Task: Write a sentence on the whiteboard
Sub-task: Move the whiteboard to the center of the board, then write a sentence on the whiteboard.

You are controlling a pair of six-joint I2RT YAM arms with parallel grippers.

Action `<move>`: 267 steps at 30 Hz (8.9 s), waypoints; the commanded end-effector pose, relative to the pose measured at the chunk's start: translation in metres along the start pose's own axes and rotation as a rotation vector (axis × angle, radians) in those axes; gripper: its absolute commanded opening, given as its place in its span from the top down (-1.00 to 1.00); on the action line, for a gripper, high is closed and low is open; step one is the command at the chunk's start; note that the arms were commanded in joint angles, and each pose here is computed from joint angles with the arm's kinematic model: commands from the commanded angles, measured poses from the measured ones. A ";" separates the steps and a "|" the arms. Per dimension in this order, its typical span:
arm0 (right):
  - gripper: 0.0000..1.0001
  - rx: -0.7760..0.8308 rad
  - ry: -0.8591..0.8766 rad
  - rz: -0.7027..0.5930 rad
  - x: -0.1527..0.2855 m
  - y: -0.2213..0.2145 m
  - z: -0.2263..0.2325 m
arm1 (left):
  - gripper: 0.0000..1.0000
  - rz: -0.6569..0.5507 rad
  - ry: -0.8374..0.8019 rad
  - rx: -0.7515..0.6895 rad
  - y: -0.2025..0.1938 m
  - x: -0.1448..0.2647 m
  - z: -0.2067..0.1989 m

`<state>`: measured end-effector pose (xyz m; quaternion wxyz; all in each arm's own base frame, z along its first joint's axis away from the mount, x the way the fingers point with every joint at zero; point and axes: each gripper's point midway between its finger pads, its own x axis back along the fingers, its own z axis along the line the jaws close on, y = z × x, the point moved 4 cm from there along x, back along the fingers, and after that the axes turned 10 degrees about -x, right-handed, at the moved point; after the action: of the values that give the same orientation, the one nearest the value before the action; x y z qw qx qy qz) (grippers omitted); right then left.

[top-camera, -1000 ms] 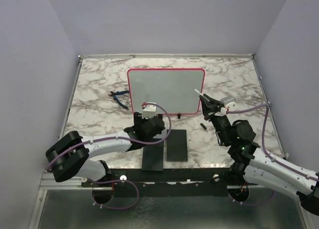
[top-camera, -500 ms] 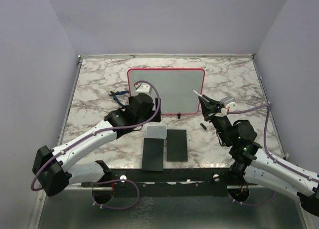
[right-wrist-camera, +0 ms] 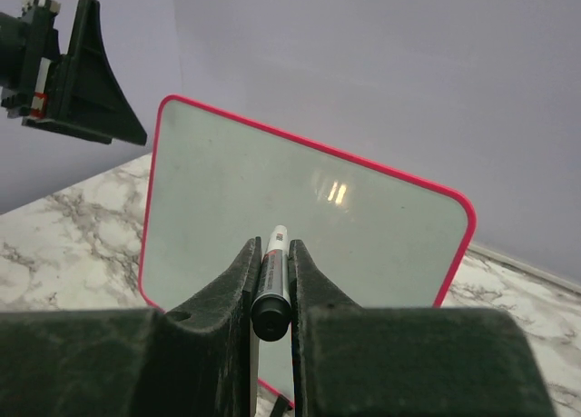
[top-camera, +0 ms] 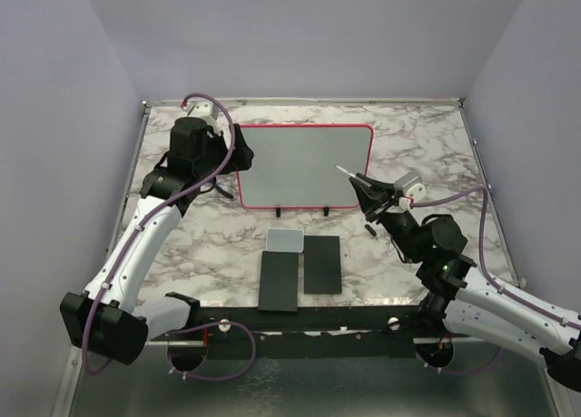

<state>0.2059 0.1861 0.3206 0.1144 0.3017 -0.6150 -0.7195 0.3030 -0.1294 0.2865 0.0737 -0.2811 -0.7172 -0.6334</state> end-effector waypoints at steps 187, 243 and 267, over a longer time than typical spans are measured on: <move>0.99 0.128 0.082 -0.038 -0.183 -0.089 0.094 | 0.71 -0.256 -0.379 0.027 0.021 -0.037 0.035; 0.99 0.101 0.136 0.019 -0.185 -0.114 0.106 | 0.73 -0.259 -0.379 0.026 0.022 -0.037 0.035; 0.99 0.128 0.063 0.016 -0.167 -0.111 0.087 | 0.74 -0.260 -0.378 0.026 0.022 -0.037 0.035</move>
<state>0.3091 0.3850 0.2593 0.1491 0.3367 -0.6548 -0.6600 0.3566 -0.1045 0.2782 -0.1235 -0.2980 -0.7607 -0.5633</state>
